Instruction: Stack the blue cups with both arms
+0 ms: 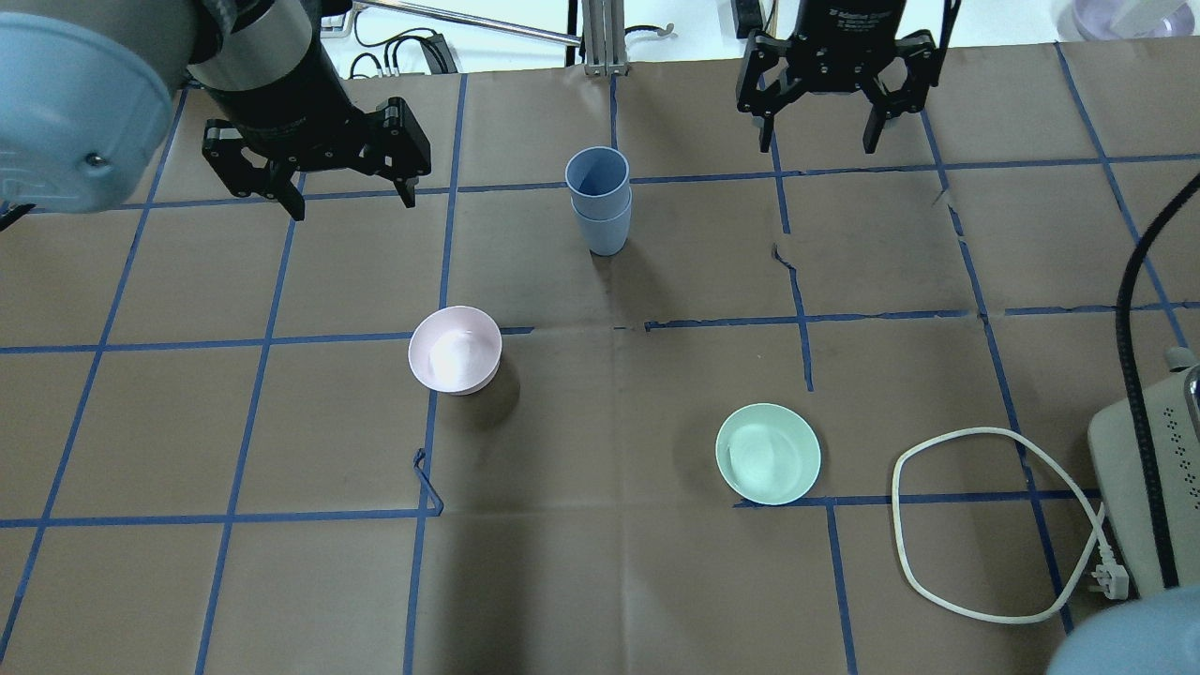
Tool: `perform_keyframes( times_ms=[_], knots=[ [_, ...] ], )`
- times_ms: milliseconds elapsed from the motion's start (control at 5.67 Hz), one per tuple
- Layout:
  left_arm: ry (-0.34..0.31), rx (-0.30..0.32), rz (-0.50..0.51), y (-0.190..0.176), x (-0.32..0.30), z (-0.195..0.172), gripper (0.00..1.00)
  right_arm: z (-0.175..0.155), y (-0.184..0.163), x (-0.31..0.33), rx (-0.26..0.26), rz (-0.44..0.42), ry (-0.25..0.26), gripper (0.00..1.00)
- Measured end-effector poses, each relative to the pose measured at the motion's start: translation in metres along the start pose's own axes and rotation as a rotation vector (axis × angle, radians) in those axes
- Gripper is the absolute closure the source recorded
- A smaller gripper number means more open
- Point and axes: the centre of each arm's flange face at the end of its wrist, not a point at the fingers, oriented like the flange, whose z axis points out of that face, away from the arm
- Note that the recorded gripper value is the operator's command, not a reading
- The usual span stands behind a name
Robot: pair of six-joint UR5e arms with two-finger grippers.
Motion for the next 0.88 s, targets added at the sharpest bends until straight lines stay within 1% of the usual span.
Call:
perform_keyframes(
  times_ms=[176, 353, 529, 706, 882],
  knots=[
    [0.000, 0.000, 0.000, 0.000, 0.000, 0.000, 0.02, 0.009, 0.027, 0.013, 0.004, 0.001, 0.006, 0.00],
    [0.000, 0.000, 0.000, 0.000, 0.000, 0.000, 0.02, 0.023, 0.040, 0.019, 0.036, 0.005, 0.000, 0.00],
    [0.000, 0.000, 0.000, 0.000, 0.000, 0.000, 0.02, 0.028, 0.046, 0.022, 0.078, 0.007, -0.003, 0.00],
    [-0.001, 0.000, 0.000, 0.000, 0.000, 0.000, 0.02, 0.025, 0.047, 0.026, 0.100, 0.013, -0.005, 0.00],
    [-0.001, -0.001, 0.000, 0.000, 0.000, 0.000, 0.02, 0.022, 0.045, 0.034, 0.109, 0.027, -0.012, 0.00]
  ],
)
